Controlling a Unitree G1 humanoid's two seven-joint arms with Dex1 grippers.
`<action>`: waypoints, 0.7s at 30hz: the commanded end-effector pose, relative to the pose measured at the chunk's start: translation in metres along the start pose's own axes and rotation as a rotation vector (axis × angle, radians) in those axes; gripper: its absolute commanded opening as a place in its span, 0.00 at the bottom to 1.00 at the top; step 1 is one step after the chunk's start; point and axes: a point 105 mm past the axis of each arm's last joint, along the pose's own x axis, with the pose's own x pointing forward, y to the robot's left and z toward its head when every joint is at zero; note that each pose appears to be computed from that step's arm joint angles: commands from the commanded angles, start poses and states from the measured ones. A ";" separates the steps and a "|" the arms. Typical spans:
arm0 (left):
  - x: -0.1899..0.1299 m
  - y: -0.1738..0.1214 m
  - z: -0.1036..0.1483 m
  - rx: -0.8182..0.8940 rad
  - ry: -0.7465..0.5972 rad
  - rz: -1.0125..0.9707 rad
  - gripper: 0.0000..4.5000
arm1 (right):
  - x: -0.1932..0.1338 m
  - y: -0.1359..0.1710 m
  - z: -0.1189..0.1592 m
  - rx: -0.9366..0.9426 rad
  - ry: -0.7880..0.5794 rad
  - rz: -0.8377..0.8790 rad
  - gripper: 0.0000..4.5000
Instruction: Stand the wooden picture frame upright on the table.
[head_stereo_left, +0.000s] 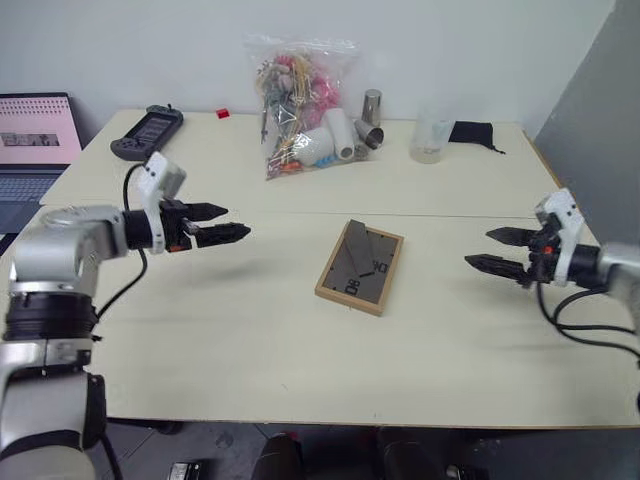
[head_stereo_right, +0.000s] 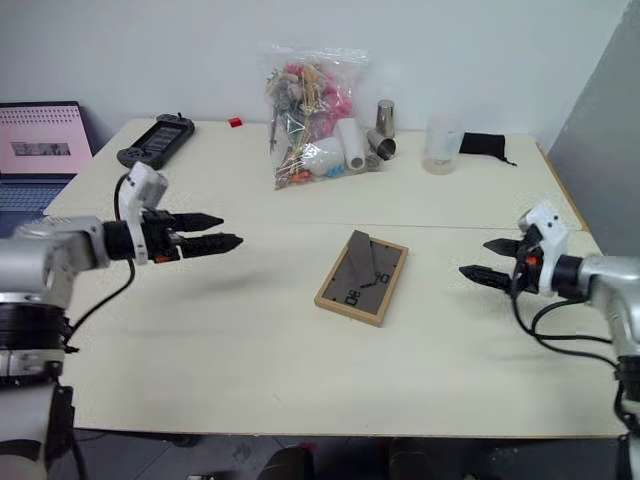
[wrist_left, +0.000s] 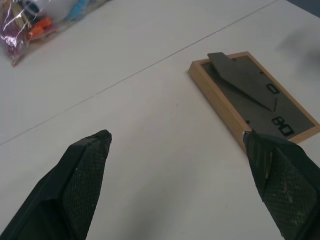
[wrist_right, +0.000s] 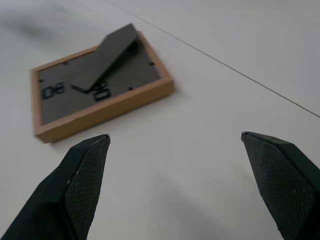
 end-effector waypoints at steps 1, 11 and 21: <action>0.006 0.002 0.002 0.043 0.000 0.006 1.00 | 0.001 -0.004 -0.002 -0.010 0.004 -0.012 1.00; 0.030 0.000 -0.021 0.033 0.027 0.018 1.00 | 0.019 -0.005 -0.012 -0.042 0.000 -0.103 1.00; 0.099 -0.008 -0.028 0.169 -0.017 0.122 0.58 | 0.069 0.001 -0.027 -0.131 0.027 -0.236 0.55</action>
